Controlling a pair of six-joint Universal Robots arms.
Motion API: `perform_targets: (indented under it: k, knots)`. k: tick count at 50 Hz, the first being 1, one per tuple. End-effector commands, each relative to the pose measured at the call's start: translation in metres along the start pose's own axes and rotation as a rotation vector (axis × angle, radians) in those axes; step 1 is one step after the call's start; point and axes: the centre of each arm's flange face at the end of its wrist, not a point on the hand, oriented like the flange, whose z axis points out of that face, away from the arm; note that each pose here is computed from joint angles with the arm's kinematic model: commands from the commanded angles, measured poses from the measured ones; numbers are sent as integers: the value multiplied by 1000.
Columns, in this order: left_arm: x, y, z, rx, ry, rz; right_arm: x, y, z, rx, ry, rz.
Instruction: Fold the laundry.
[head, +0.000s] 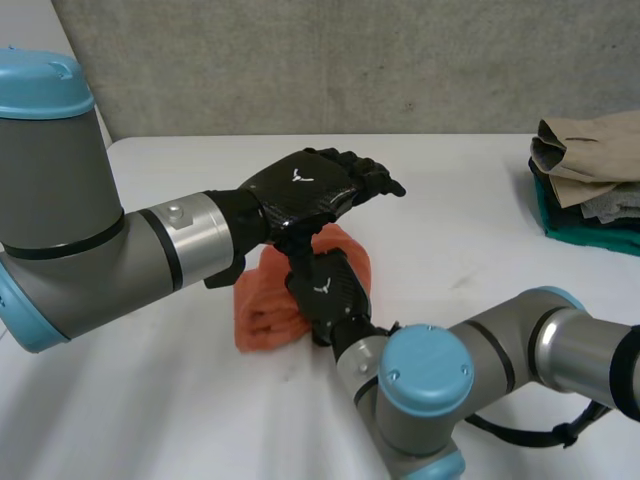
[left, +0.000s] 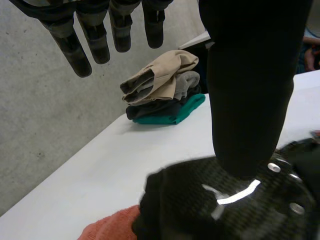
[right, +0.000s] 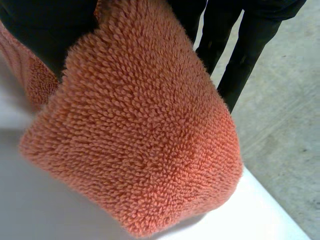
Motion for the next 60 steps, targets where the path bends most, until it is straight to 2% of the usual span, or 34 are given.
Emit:
perform_targets:
  k: [1, 7, 14, 19, 24, 29, 34, 36, 37, 39, 40, 44, 48, 52, 60]
  knots:
    - [-2, -4, -2, 11, -10, 10, 55, -16, 27, 66, 126, 12]
    - [-22, -12, -7, 33, -86, 25, 118, -28, 51, 127, 242, 0]
    - [-32, -31, -15, 93, -142, 58, 193, -51, 64, 272, 289, -58]
    - [-41, -38, -19, 130, -174, 32, 276, -70, 66, 374, 426, -70]
    - [-41, -40, -19, 147, -176, 14, 356, -77, 52, 463, 551, -64]
    - [-40, -39, -19, 143, -173, 10, 430, -67, 30, 531, 637, -103]
    - [-37, -37, -18, 138, -166, 7, 480, -13, 17, 492, 614, -105]
    - [-36, -37, -18, 137, -163, 8, 491, 7, 13, 472, 603, -99]
    - [-36, -37, -18, 136, -164, 7, 500, 37, 8, 439, 594, -77]
    - [-35, -35, -18, 131, -161, 4, 503, 61, 4, 417, 579, -62]
    - [-35, -34, -18, 129, -161, 2, 504, 89, 0, 384, 559, -37]
    - [-28, -27, -17, 110, -144, -11, 495, 151, -16, 289, 508, 25]
    - [-17, -23, -15, 95, -117, -18, 482, 185, -33, 213, 458, 70]
    - [-8, -21, -14, 89, -96, -21, 481, 193, -52, 180, 444, 90]
    - [8, -34, -18, 120, -64, 0, 487, 159, -61, 200, 446, 63]
